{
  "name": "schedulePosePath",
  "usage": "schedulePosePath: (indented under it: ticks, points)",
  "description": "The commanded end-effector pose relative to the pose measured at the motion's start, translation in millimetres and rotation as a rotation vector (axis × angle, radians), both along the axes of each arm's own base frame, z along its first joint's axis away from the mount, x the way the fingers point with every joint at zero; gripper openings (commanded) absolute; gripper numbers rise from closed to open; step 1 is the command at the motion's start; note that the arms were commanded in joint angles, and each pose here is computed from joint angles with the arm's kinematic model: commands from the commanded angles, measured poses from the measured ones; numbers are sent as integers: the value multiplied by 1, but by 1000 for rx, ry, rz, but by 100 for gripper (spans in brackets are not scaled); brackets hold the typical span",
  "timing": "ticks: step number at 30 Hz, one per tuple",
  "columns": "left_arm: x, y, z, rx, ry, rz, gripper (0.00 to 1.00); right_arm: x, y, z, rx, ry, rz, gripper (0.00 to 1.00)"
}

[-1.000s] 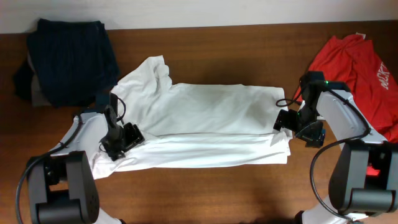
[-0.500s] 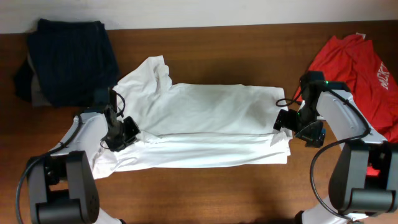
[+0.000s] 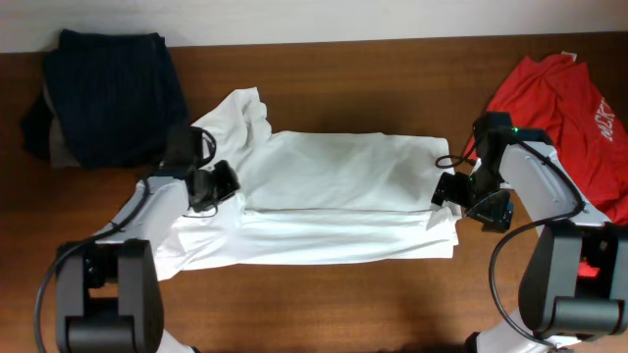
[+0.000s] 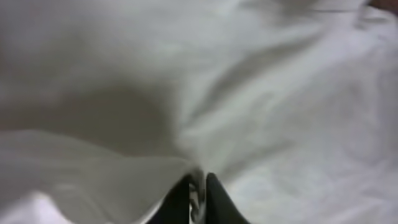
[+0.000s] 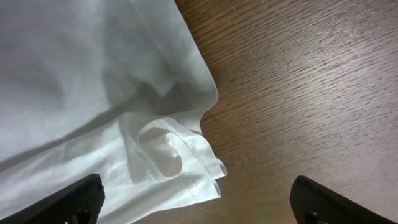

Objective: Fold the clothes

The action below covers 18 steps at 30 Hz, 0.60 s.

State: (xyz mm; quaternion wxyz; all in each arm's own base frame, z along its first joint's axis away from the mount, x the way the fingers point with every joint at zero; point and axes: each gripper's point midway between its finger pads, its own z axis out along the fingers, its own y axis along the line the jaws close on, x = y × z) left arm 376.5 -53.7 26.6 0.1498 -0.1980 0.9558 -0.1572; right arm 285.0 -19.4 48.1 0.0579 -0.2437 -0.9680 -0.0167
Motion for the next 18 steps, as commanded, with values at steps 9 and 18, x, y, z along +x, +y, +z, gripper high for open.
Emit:
schedulePosePath:
  ticks: [9, 18]
  points:
    - [-13, 12, 54, 162, 93, -132, 38, -4, -1, 2, -8, 1, 22, 99]
    - [-59, 70, -15, 284, 452, -57, 23, -3, -1, 1, -8, -3, 22, 99]
